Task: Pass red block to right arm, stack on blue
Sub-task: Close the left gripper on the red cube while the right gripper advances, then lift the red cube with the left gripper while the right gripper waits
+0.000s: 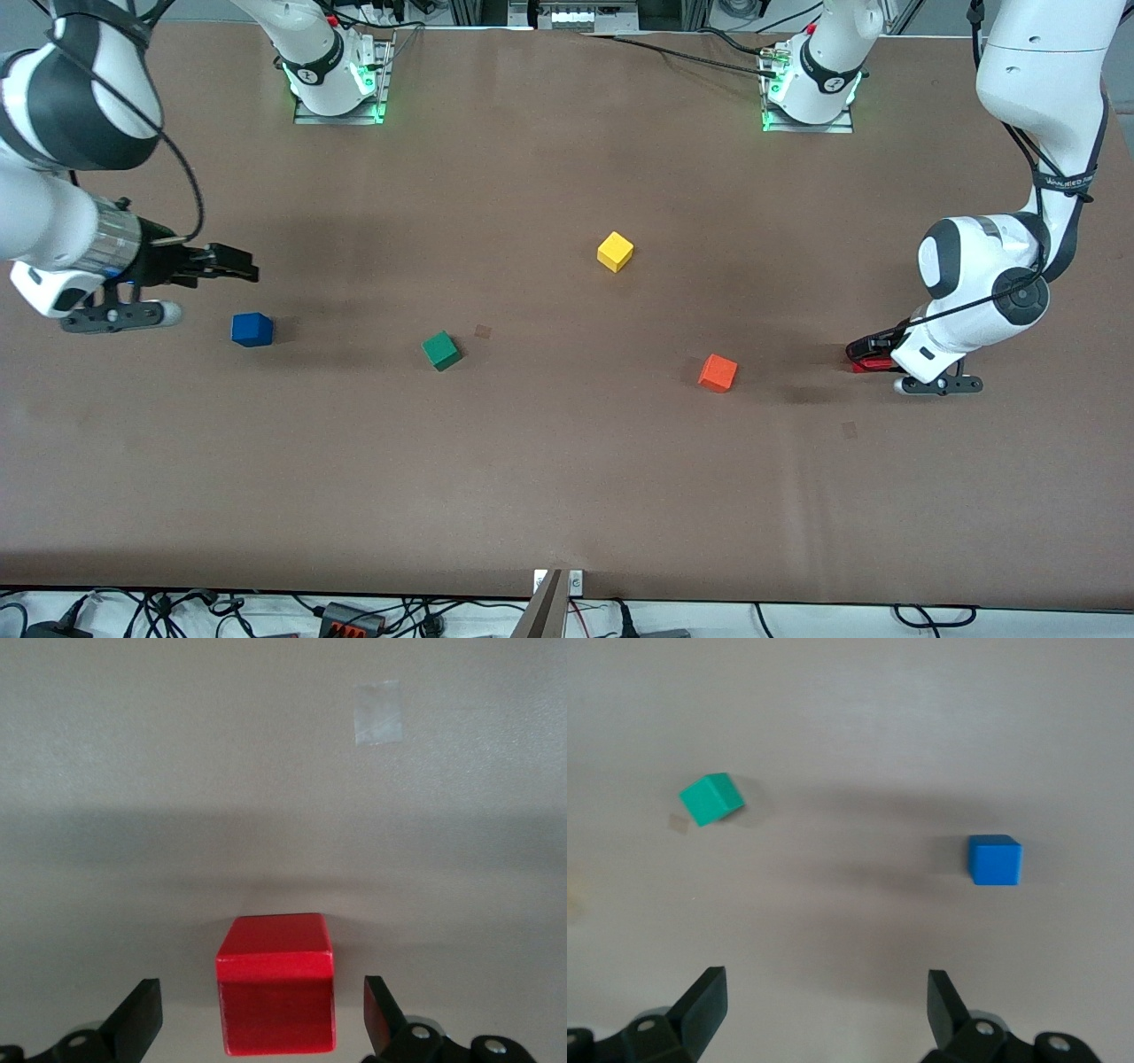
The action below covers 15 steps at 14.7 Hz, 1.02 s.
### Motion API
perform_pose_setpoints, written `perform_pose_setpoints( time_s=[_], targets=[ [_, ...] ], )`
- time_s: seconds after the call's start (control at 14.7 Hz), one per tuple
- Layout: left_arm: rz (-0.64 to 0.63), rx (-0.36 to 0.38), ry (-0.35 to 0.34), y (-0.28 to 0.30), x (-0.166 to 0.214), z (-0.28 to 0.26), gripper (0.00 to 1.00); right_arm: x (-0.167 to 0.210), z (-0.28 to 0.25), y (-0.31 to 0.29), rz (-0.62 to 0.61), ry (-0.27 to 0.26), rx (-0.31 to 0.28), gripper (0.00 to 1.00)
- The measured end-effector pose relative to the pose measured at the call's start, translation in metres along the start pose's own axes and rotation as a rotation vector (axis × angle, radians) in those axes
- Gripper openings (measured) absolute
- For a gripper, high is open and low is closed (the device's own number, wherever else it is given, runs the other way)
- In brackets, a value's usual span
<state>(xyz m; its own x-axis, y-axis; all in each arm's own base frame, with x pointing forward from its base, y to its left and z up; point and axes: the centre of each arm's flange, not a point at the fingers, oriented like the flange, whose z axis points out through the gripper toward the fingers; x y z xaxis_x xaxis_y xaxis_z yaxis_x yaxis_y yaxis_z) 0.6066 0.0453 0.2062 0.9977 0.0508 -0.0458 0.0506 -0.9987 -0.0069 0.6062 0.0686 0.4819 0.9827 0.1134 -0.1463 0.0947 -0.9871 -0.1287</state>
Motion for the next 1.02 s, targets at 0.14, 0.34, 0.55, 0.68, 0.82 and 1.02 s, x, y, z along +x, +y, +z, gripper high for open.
perform_pose_setpoints(
  time_s=[0.14,0.34,0.55,0.68,0.82,1.02],
  targets=[
    [-0.023,-0.019,-0.007,0.001,-0.001,0.005,1.0,0.002,0.008,-0.029,-0.031,-0.012,0.044,1.0],
    [-0.029,-0.039,-0.02,0.008,-0.003,0.013,0.98,0.006,0.02,-0.049,-0.03,-0.031,0.148,1.0],
    [-0.033,-0.04,-0.028,0.006,-0.004,0.02,0.91,0.01,0.03,-0.067,-0.012,-0.051,0.294,1.0],
    [-0.036,-0.04,-0.022,0.004,-0.003,0.021,0.85,0.014,0.036,-0.072,0.0,-0.055,0.343,1.0],
    [-0.038,-0.039,-0.02,0.003,-0.003,0.024,0.83,0.017,0.038,-0.075,0.004,-0.043,0.354,1.0],
    [-0.038,-0.039,-0.022,0.004,-0.003,0.028,0.73,0.021,0.036,-0.086,-0.006,0.0,0.355,1.0]
  ],
)
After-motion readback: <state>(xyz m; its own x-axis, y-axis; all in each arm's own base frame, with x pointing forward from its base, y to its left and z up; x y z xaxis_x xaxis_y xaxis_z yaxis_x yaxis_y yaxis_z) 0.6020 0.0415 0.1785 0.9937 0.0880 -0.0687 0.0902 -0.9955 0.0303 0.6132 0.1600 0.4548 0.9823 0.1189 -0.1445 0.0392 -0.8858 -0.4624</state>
